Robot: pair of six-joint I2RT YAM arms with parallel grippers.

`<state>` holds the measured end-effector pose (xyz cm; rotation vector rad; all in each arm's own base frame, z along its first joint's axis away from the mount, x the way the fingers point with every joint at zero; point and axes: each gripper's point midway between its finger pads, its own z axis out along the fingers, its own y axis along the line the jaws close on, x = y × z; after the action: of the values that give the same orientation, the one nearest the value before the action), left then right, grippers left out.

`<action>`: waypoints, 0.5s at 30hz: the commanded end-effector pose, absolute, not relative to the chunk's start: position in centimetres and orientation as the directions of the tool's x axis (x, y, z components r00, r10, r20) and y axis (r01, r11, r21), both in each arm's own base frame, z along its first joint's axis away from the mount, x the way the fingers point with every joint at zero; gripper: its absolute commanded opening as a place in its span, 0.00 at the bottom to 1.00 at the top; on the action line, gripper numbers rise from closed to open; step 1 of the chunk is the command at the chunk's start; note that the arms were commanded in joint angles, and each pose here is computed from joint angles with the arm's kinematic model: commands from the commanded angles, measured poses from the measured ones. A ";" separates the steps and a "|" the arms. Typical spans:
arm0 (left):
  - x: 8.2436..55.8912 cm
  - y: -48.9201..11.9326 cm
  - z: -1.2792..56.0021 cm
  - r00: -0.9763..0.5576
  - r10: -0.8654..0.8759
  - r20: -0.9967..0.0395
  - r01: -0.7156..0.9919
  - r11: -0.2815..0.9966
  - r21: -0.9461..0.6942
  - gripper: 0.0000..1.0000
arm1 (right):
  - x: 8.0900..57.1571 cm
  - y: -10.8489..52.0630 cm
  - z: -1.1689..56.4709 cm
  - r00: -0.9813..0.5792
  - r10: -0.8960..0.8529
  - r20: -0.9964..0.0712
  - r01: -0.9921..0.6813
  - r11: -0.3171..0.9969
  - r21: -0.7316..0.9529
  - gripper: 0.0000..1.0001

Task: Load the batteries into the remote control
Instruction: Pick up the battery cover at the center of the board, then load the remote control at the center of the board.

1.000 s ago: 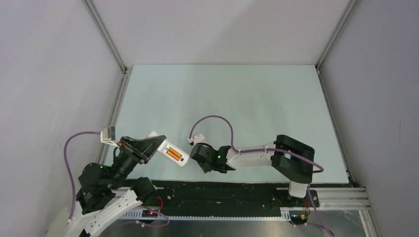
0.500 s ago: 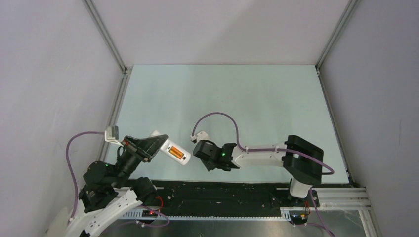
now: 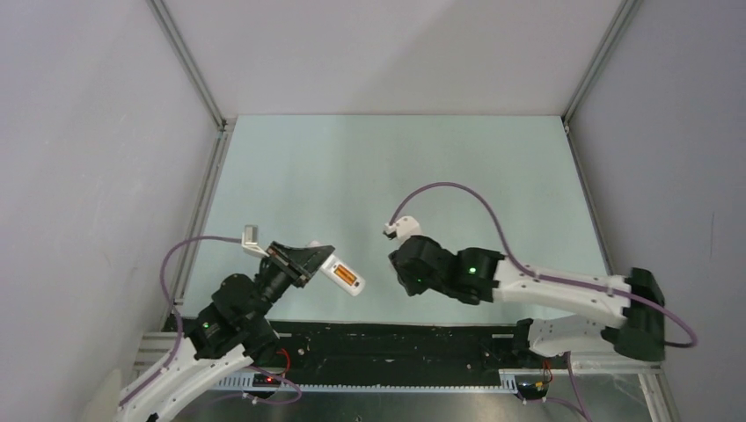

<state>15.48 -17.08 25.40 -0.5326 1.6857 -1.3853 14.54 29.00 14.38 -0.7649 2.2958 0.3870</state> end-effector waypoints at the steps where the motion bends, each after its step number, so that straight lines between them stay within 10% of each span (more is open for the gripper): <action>1: 16.1 -19.2 26.6 -0.566 -0.802 -0.191 0.228 0.070 -0.971 0.00 | 13.8 25.6 17.4 -0.574 -0.406 -0.711 -0.621 0.782 0.054 0.29; 15: 17.8 -21.4 23.4 -0.586 -0.797 -0.147 0.140 0.079 -0.987 0.00 | 10.2 26.0 24.0 -0.482 -0.532 -0.696 -0.752 0.659 0.016 0.29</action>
<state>17.53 -21.13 20.76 -0.6218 1.7103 -1.5070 10.83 25.61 22.35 -0.8948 2.2210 0.4462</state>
